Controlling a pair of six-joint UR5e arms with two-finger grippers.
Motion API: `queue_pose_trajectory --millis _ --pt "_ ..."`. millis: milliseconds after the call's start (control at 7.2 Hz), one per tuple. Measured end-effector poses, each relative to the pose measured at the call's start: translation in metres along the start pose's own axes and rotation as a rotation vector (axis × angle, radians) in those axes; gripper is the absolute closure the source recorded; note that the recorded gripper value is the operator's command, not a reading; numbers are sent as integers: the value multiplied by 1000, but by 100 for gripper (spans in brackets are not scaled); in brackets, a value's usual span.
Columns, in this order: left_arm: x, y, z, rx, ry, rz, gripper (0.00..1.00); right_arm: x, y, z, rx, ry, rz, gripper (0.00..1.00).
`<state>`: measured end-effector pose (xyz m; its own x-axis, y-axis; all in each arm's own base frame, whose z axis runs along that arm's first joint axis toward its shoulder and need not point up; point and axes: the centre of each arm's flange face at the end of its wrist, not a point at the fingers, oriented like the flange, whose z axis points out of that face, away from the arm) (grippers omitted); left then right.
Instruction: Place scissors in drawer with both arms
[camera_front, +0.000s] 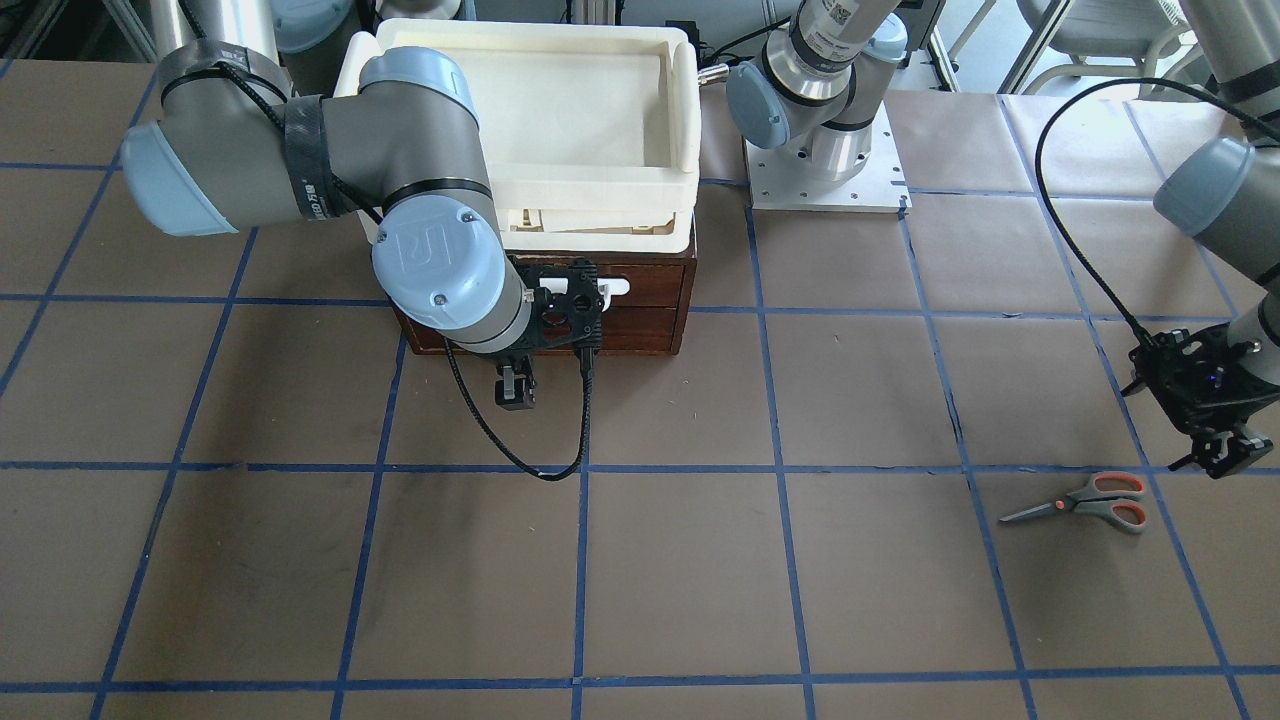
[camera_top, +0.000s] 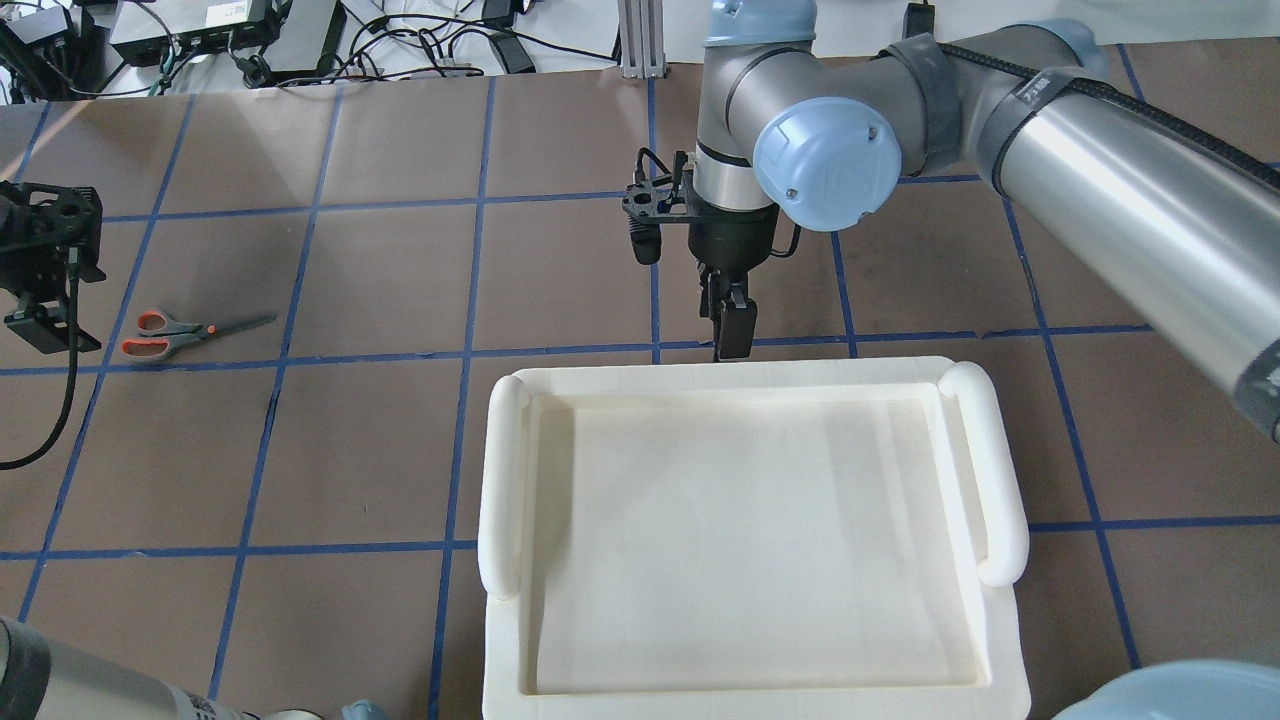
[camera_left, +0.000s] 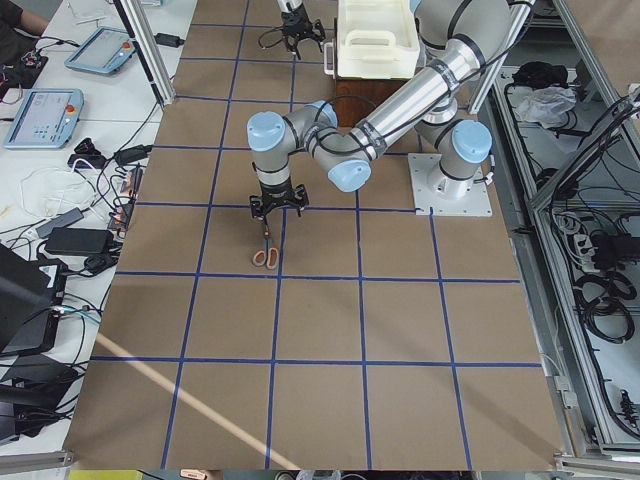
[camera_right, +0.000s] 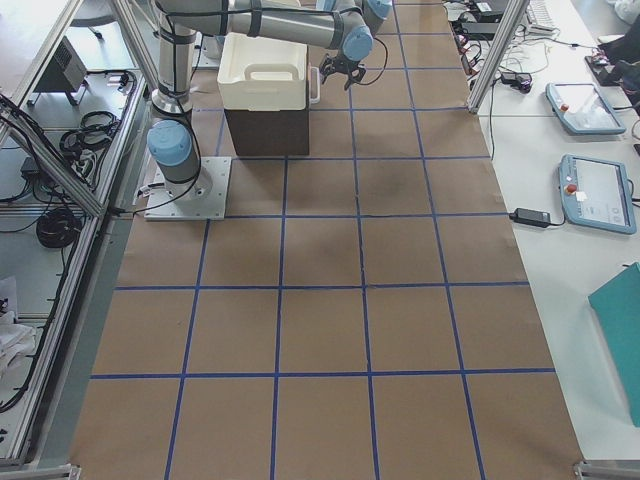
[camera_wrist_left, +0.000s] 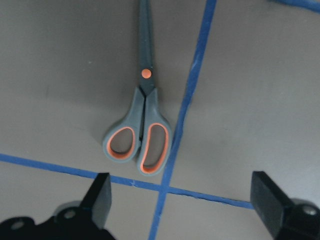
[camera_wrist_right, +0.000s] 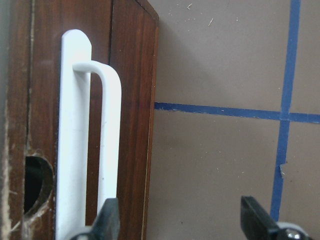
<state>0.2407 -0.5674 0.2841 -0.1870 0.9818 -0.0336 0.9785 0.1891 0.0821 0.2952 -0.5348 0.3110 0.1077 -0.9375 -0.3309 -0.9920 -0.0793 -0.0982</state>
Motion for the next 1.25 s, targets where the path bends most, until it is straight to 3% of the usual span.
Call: queue_pose_trajectory --millis 417,694,833,972,1250 --pt "-24 4 58 49 -49 98 0 -1 -1 1 -11 -7 -28 29" --pt "-24 2 84 63 -27 114 0 -4 -2 -4 -2 -12 -11 29" --pt "-22 1 90 71 -11 125 2 -6 -3 -4 -1 -19 8 29" --pt "-21 -1 94 80 0 138 11 -11 -4 -6 -3 -32 34 29" --pt "-21 -2 105 93 15 150 12 -20 -3 -3 -8 -61 61 29"
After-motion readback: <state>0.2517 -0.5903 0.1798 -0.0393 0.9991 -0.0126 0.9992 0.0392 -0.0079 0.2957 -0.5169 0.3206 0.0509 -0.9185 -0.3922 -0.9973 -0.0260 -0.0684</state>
